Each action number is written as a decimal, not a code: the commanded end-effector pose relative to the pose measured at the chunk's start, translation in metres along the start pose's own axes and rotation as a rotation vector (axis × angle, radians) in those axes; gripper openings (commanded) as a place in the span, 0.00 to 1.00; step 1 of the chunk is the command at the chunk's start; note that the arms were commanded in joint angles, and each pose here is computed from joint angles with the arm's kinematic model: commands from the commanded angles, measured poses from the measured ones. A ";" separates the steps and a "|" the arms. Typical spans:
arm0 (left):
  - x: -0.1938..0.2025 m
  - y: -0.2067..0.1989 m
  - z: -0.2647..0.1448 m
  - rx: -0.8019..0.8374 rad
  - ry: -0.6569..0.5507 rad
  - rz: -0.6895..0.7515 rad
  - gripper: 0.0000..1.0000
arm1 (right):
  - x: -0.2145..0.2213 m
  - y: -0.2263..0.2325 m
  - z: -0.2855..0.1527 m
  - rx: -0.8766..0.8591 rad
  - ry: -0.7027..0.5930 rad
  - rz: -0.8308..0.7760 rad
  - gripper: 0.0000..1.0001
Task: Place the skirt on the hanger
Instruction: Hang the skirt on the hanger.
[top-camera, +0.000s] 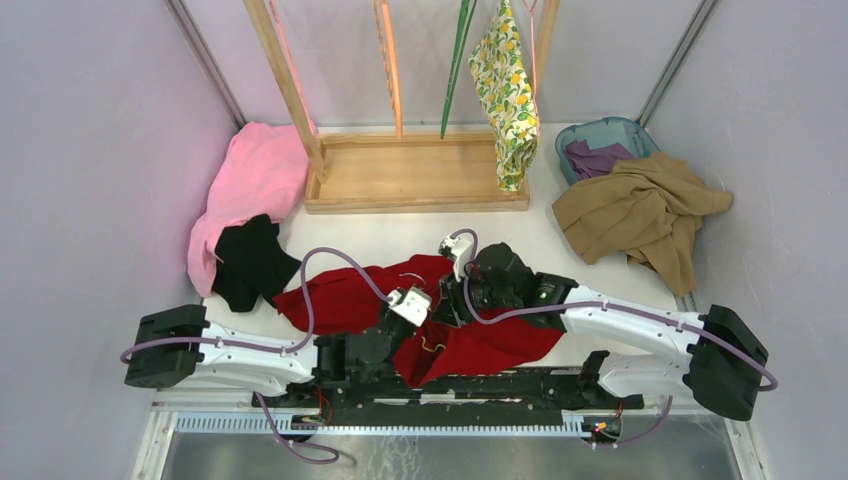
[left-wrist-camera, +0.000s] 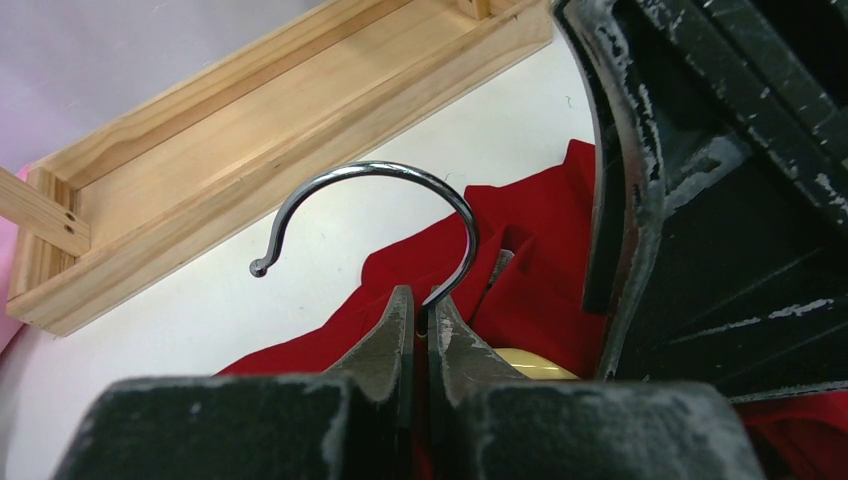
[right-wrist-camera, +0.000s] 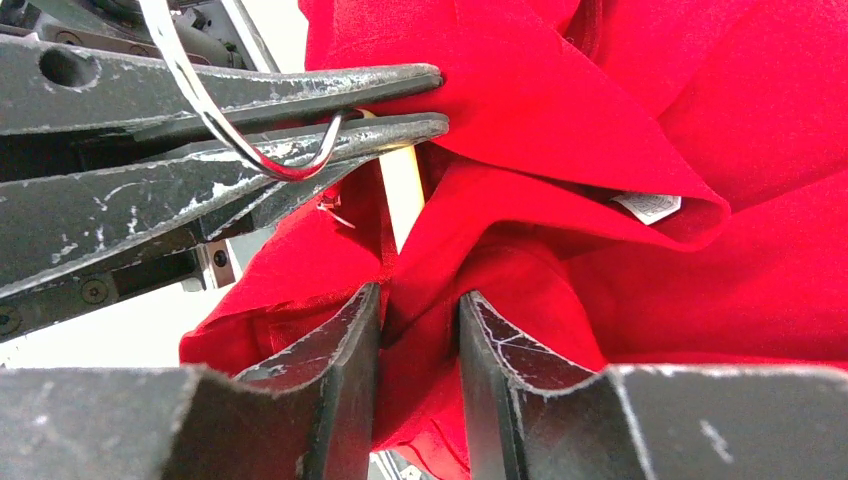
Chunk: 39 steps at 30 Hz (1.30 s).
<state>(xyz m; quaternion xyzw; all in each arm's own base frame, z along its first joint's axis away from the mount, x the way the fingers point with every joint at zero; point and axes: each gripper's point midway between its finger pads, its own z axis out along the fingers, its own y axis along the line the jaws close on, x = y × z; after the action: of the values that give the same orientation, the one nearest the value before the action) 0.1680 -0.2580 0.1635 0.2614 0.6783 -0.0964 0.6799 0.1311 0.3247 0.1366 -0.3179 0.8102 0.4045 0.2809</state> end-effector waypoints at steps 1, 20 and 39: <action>-0.066 -0.041 -0.005 0.198 -0.171 -0.266 0.03 | -0.052 0.049 0.004 -0.176 -0.173 -0.094 0.38; -0.084 -0.010 -0.019 0.163 -0.128 -0.317 0.29 | -0.037 0.044 -0.027 -0.110 -0.140 -0.124 0.01; -0.081 0.059 -0.030 -0.093 -0.083 -0.306 0.37 | -0.020 0.048 -0.076 -0.096 -0.133 -0.126 0.01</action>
<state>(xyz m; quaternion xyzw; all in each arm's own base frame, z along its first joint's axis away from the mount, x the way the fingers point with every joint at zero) 0.1415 -0.2479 0.2240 0.2301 0.6728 -0.2250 0.6661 0.1098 0.2996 0.2042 -0.3371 0.7551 0.4341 0.3574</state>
